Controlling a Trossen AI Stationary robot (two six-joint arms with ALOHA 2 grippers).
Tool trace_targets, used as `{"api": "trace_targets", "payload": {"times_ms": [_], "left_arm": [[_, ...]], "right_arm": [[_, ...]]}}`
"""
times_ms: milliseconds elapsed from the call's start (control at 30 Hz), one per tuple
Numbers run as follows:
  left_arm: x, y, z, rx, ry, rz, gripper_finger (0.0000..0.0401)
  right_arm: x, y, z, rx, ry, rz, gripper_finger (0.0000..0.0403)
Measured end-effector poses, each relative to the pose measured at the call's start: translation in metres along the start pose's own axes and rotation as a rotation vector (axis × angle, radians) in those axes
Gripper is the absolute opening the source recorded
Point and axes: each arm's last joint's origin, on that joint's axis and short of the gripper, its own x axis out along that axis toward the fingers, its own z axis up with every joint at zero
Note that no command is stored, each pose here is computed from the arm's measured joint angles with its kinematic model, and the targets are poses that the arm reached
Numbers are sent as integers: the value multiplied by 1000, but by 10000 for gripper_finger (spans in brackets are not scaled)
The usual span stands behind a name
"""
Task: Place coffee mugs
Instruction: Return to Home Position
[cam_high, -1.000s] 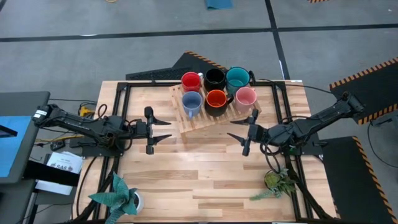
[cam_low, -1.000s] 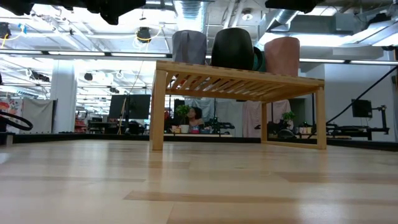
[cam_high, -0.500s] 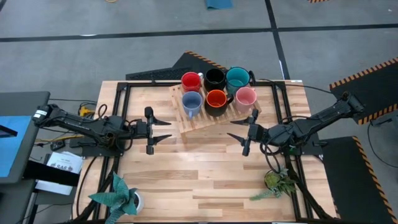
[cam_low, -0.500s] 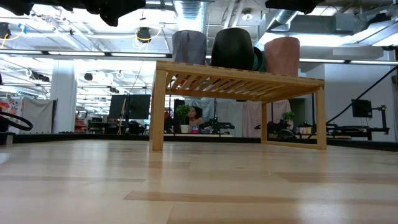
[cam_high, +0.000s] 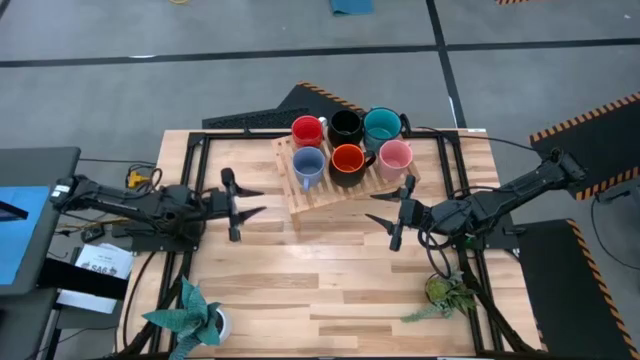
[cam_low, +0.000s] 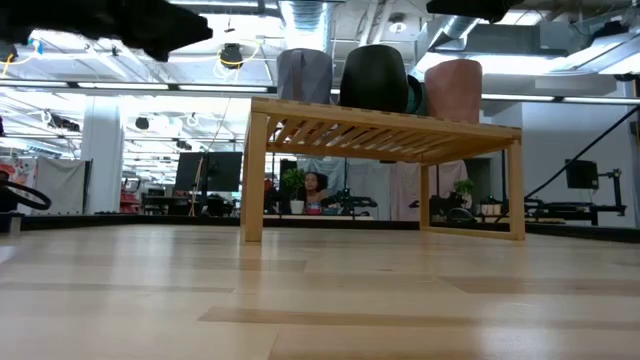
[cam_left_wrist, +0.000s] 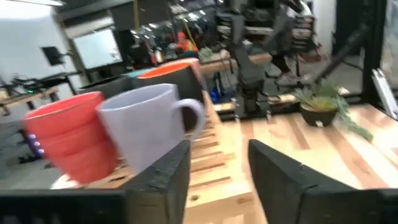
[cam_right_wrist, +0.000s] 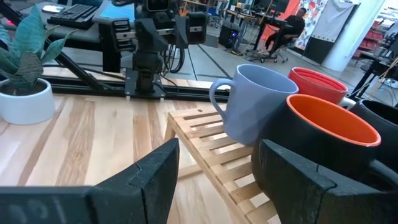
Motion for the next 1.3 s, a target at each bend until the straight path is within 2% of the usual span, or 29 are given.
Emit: {"api": "trace_targets", "payload": {"times_ms": [67, 233, 267, 467, 633, 1033, 1167, 1300], "left_arm": [[-8, 4, -5, -9, -17, 15, 121], [-24, 4, -26, -32, -33, -40, 22], [-27, 4, -32, -45, -33, -45, 12], [-37, -2, -67, -101, -2, -77, 1], [-42, 0, -67, -107, -26, -67, 0], [-54, 3, -75, -97, 28, -78, 0], [-54, 1, -75, -91, 29, -122, 0], [-54, -4, -78, -101, 53, -263, 0]], "right_arm": [[0, 0, 0, 13, 0, 0, 249], [0, 0, 0, 14, 0, 0, 249], [0, 0, 0, 15, 0, 0, 249], [0, 0, 0, 15, 0, 0, 249], [0, 0, 0, 16, 0, 0, 249], [0, 1, 0, 16, 0, 3, 249], [0, 1, 0, 16, 0, 3, 249], [0, 1, 0, 14, 2, 4, 249]]}}
